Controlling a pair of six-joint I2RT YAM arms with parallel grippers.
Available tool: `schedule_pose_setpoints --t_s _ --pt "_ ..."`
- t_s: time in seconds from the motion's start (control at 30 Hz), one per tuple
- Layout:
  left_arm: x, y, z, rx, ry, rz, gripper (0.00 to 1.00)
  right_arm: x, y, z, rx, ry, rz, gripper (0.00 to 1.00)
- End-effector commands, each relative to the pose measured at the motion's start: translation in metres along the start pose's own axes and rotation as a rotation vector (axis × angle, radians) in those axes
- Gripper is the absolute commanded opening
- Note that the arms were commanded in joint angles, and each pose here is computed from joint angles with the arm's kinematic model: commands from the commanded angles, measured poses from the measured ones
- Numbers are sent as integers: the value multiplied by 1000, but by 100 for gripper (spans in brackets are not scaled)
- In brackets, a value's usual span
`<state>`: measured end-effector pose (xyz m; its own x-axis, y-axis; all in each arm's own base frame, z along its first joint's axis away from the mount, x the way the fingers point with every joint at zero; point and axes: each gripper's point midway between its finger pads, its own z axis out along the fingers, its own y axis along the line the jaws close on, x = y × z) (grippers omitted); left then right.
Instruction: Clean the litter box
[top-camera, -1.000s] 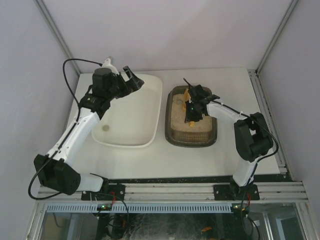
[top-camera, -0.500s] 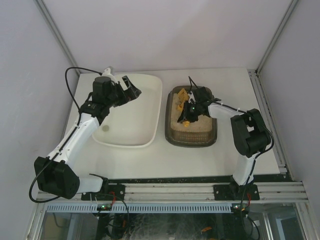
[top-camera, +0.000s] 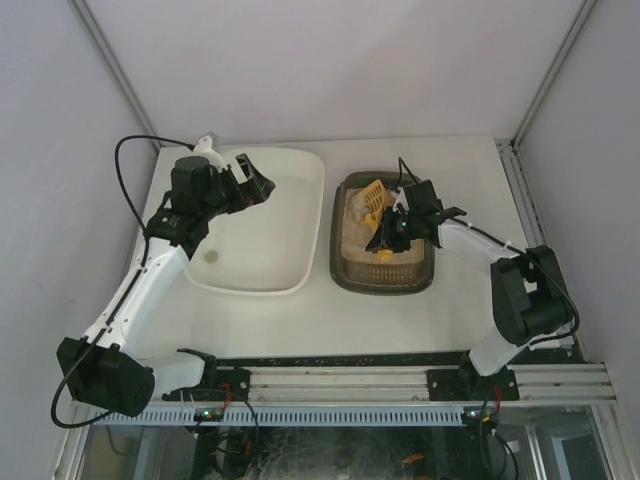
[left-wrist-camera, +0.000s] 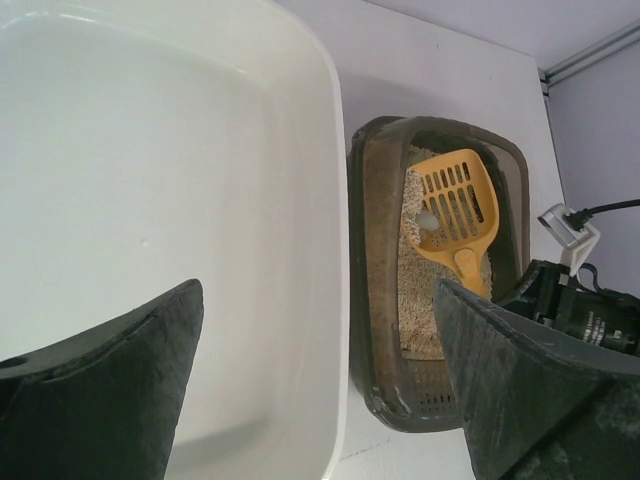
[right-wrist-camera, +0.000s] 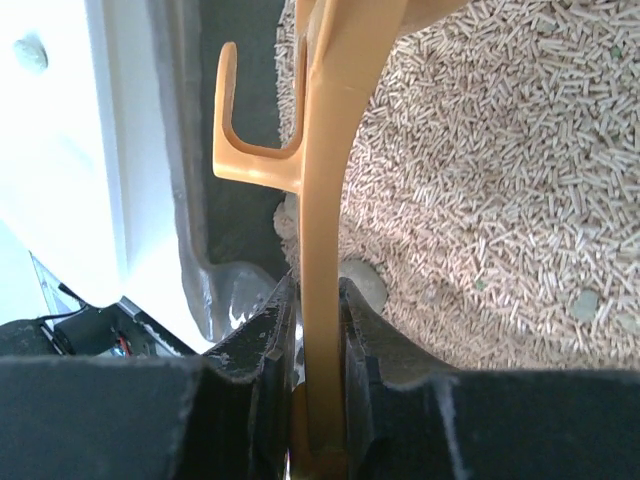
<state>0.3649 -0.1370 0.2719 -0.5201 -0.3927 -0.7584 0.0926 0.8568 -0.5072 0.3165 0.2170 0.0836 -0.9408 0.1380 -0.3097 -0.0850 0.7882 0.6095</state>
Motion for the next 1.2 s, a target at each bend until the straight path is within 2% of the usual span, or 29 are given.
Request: schedule_pose_setpoints --t_s 0.0,0.17,0.33,0.5,0.6,0.67,0.77,0.87,0.93,1.03,1.17 --pt "-5 -1 -18 40 -21 60 100 -7 11 -27 -11 -61 -40 0" --pt "3 -1 -36 67 23 151 100 9 17 -45 -95 -58 0 0" --pt "11 19 -48 -12 51 243 100 24 24 -67 -330 -150 105 0" --pt "17 36 -56 -58 78 260 100 40 36 -71 -402 -181 55 0" --pt "25 46 -54 -71 85 249 100 40 28 -70 -379 -215 71 0" --pt "33 48 -52 -54 104 256 100 49 33 -68 -405 -178 53 0" --pt "43 48 -51 -29 125 260 100 48 16 -70 -417 -219 119 0" --pt "39 53 -50 -60 102 260 100 60 18 -61 -391 -185 89 0" --pt "36 59 -49 -92 87 267 100 70 17 -57 -431 -152 129 0" --pt "35 66 -47 -125 72 272 100 62 4 -58 -446 -210 183 0" --pt "41 74 -43 -145 79 278 100 76 28 -52 -467 -132 112 0"
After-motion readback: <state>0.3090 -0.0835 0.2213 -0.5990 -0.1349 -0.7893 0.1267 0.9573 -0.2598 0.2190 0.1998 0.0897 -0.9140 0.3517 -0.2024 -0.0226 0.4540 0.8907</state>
